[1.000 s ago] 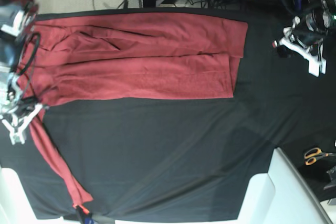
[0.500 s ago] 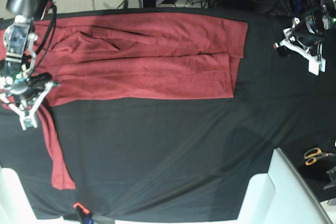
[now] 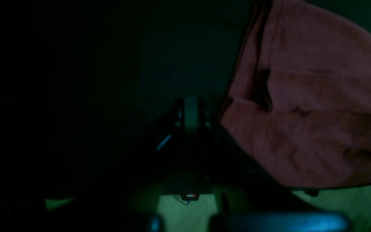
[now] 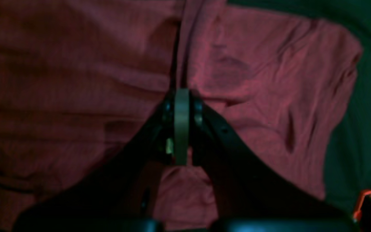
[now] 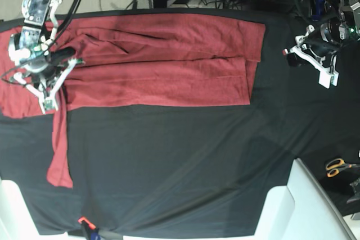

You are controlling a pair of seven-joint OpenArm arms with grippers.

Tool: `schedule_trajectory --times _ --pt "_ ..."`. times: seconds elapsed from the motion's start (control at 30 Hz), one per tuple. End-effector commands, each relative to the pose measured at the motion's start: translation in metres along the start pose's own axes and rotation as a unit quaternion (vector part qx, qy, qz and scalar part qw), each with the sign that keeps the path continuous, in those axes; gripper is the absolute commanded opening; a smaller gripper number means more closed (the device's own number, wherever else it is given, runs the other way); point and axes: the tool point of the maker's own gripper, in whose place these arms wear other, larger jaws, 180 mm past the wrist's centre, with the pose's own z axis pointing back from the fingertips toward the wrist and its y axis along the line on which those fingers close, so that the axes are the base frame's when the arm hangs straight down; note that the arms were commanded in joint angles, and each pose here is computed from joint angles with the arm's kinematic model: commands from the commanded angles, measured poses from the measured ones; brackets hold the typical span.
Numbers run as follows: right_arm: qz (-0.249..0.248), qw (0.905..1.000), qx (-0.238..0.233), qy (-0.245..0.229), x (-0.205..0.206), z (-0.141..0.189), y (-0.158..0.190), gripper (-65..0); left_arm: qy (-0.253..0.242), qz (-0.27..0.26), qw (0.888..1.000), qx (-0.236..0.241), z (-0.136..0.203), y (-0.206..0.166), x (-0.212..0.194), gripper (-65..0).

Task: Fold the T-shirt properly
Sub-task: 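Move the right gripper to the hanging sleeve and grasp it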

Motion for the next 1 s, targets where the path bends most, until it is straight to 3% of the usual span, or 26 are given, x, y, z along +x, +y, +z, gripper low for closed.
schedule_trajectory --times 0.0,0.3,0.5,0.6,0.7,0.9,0.97 --pt "-0.003 0.9999 -0.006 -0.014 0.007 0.004 -0.003 -64.4 -0.018 -0.009 1.0 -0.001 0.004 0.0 0.015 -65.0" --pt "0.026 0.9988 0.04 0.006 -0.014 0.006 0.029 -63.2 -0.022 -0.011 1.0 -0.004 0.002 -0.003 0.02 -65.0" --pt "0.035 0.9986 0.038 -0.014 -0.003 0.017 0.03 -44.4 -0.021 -0.009 1.0 -0.004 0.002 -0.002 0.019 -65.0" --pt "0.04 0.9978 0.016 -0.05 0.025 0.027 0.016 -42.2 -0.01 0.001 1.0 0.0 -0.002 0.003 0.011 -65.0" --pt "0.048 0.9975 -0.012 -0.05 0.056 0.023 -0.01 -41.3 -0.003 0.008 1.0 0.002 -0.004 0.007 0.006 -65.0" --pt "0.019 0.9989 -0.025 -0.034 0.119 -0.02 -0.065 -41.3 -0.004 0.009 1.0 0.003 -0.003 0.008 0.007 -65.0" --pt "-0.006 0.9997 -0.008 -0.022 0.135 -0.039 -0.076 -41.3 -0.005 0.01 1.0 0.005 -0.003 0.009 0.007 -65.0"
